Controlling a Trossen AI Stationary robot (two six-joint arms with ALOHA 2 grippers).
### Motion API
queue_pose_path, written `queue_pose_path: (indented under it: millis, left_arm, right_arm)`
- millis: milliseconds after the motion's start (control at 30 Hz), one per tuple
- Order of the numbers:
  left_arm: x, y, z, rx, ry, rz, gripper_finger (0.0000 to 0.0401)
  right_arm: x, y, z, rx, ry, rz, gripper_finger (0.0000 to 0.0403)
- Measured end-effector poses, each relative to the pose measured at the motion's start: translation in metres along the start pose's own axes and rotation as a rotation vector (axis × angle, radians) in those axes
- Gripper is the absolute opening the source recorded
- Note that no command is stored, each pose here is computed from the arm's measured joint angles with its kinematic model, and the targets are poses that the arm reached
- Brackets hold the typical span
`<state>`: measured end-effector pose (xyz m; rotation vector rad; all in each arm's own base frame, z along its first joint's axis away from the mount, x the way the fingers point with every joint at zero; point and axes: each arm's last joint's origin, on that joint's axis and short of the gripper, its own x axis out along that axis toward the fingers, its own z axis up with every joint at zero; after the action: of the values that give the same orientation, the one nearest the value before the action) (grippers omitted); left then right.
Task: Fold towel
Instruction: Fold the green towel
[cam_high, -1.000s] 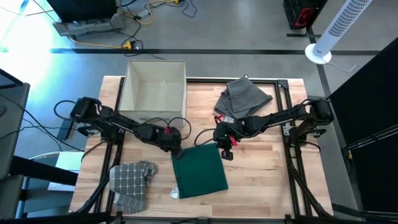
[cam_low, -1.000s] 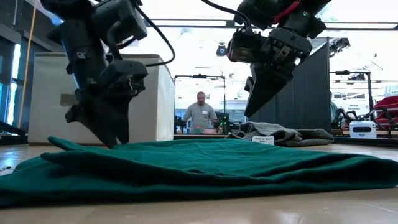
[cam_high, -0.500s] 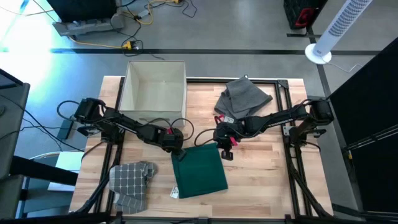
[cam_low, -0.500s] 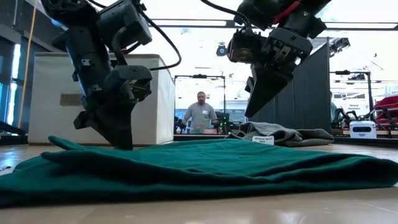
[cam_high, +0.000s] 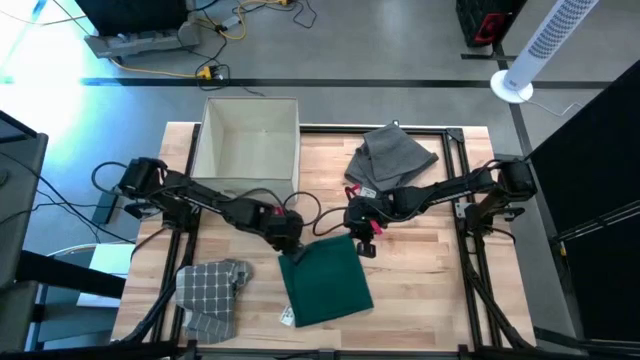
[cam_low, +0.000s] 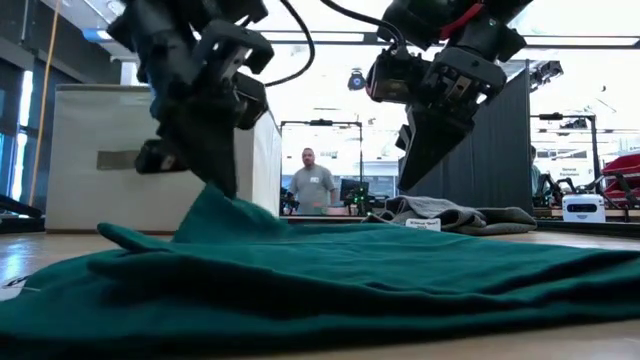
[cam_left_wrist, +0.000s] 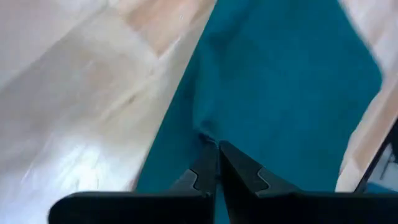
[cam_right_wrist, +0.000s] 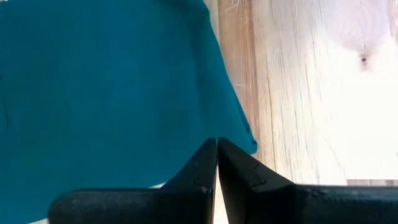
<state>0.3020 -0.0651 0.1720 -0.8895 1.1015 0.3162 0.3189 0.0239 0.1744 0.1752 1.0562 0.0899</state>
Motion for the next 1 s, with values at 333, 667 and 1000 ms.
queue_pose_path:
  millis: [333,667,1000]
  left_arm:
    - [-0.004,-0.009,-0.028,-0.008,0.130,0.076,0.0001]
    - [-0.004,-0.014,-0.027,-0.026,0.181,0.003,0.0000]
    - [-0.003,-0.009,-0.048,-0.011,0.274,0.117,0.0013]
  right_arm:
    - [0.000,-0.001,0.000,-0.011,0.000,-0.018,0.0001]
    - [-0.001,0.008,0.005,-0.085,-0.055,0.050,0.0000]
    - [-0.001,0.006,0.005,-0.091,-0.053,0.046,0.0000]
